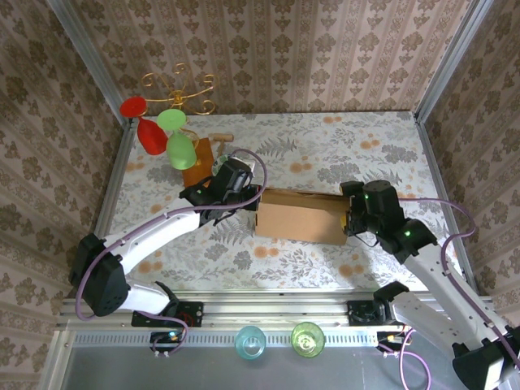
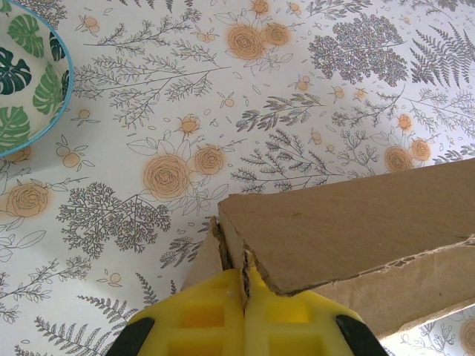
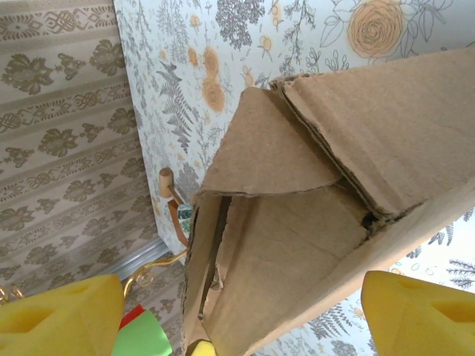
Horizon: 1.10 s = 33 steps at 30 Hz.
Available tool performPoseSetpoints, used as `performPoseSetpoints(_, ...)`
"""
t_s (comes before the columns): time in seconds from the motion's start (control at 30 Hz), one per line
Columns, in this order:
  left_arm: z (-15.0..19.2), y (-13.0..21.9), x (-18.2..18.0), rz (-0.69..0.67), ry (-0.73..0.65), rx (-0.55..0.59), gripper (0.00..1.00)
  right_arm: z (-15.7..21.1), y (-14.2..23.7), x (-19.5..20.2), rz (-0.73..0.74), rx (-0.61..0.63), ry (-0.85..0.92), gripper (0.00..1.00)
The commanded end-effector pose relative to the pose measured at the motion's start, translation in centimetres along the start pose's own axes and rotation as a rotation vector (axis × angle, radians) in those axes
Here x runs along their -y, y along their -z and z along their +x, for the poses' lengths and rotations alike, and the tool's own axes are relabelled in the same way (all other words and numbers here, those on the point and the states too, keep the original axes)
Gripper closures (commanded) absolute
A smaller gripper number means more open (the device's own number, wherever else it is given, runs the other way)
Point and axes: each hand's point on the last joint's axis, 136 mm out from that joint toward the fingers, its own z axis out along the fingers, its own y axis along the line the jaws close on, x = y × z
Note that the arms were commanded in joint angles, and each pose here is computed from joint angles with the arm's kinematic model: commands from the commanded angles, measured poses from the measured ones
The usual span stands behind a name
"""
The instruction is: Fold the paper box
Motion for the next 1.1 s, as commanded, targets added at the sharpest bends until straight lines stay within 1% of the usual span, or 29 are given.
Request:
performPoseSetpoints(0.0, -0.1, 0.6, 0.0, -0.007, 0.004, 0.014, 1.00, -0.3, -1.1, 0.7, 0.007, -0.001, -0.046, 0.18)
performPoseSetpoints(0.23, 0.1, 0.8, 0.1, 0.010, 0.001, 0.018, 1.00, -0.7, -2.0, 1.9, 0.038, -0.014, -0.068, 0.37)
performPoseSetpoints(0.3, 0.1, 1.2, 0.2, 0.020, 0.008, 0.025, 0.86, -0.8, -2.1, 2.4, 0.044, -0.013, -0.067, 0.42)
performPoseSetpoints(0.37, -0.1, 1.8, 0.6, 0.043, 0.020, 0.036, 0.72, -0.9, -2.1, 2.8, 0.051, -0.010, -0.069, 0.44)
performPoseSetpoints(0.43, -0.5, 2.7, 1.0, 0.068, 0.038, 0.048, 0.63, -0.9, -2.2, 3.1, 0.056, -0.009, -0.069, 0.45)
performPoseSetpoints(0.53, -0.9, 4.2, 1.5, 0.109, 0.092, 0.059, 0.55, -1.0, -2.3, 3.4, 0.063, -0.008, -0.064, 0.46)
performPoseSetpoints(0.6, -1.1, 5.0, 1.5, 0.140, 0.166, 0.056, 0.54, -1.0, -2.3, 3.6, 0.066, -0.007, -0.063, 0.47)
performPoseSetpoints(0.7, -1.5, 6.0, 0.2, 0.165, 0.344, 0.054, 0.52, -0.9, -2.3, 3.6, 0.066, -0.011, -0.057, 0.49)
performPoseSetpoints(0.77, -1.9, 6.1, -1.1, 0.173, 0.469, 0.050, 0.49, -0.9, -2.3, 3.7, 0.067, -0.012, -0.052, 0.51)
performPoseSetpoints(0.83, -2.0, 5.6, -1.7, 0.179, 0.553, 0.014, 0.48, -0.9, -2.3, 3.7, 0.067, -0.016, -0.047, 0.52)
performPoseSetpoints(0.9, -2.2, 5.0, -1.2, 0.203, 0.592, -0.036, 0.47, -0.9, -2.2, 3.8, 0.068, -0.017, -0.044, 0.54)
performPoseSetpoints(0.97, -1.9, 4.2, -0.7, 0.191, 0.614, -0.096, 0.47, -0.9, -2.2, 3.9, 0.070, -0.014, -0.043, 0.54)
performPoseSetpoints(1.07, -1.1, 3.0, -0.6, 0.173, 0.629, -0.153, 0.48, -1.0, -2.1, 4.0, 0.064, -0.013, -0.046, 0.54)
